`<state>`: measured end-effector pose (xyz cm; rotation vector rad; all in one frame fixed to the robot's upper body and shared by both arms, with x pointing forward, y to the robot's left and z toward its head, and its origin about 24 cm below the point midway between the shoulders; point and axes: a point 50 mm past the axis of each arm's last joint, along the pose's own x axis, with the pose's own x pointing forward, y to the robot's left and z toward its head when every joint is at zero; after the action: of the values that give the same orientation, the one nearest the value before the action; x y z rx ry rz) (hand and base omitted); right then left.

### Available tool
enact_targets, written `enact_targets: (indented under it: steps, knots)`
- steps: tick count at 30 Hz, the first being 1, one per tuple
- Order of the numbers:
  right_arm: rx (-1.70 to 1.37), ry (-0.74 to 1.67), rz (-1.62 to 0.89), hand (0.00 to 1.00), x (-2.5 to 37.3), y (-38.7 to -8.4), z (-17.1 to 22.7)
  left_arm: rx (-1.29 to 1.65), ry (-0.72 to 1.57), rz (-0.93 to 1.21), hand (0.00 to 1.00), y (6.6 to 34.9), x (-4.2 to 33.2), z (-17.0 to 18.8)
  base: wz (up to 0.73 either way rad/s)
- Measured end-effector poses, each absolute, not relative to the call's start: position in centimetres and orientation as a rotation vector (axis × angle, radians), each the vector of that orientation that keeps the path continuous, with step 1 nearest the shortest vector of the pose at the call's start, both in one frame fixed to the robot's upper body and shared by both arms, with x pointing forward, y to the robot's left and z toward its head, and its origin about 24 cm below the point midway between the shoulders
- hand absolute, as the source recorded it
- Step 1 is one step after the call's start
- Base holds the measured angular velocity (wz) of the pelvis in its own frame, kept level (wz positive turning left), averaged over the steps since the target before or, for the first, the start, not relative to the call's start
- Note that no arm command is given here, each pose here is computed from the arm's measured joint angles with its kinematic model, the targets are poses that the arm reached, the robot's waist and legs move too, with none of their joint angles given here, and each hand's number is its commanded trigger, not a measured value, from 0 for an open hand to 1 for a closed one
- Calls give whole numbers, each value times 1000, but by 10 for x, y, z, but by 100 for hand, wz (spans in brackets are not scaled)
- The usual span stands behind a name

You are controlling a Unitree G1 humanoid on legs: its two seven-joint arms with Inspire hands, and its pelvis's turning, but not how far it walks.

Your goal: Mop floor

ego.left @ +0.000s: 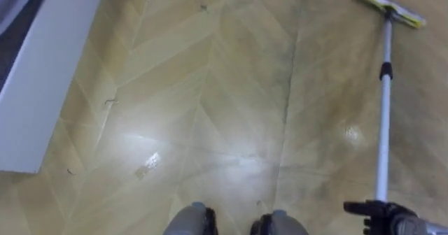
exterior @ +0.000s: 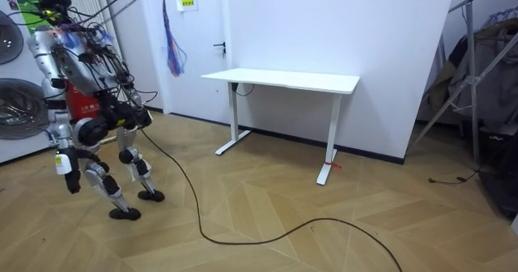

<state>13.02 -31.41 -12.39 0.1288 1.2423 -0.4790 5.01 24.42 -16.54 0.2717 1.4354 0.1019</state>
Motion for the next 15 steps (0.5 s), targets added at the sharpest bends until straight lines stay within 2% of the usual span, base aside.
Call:
enact_targets:
  steps: [4, 7, 9, 15]
  knots:
    - [141, 1338, -474, 100, 97, -310, -135, 234, 1482, 104, 0, 243, 47, -167, -33]
    - [77, 1447, -480, 100, 65, -305, -144, 238, 1443, 100, 0, 241, 63, -166, -5]
    - [52, 1531, -467, 100, 49, -290, -152, 241, 1429, 98, 0, 240, 68, -166, -34]
    - [-42, 1575, -416, 100, 49, -276, -157, 186, 1486, 96, 0, 222, 57, -171, -72]
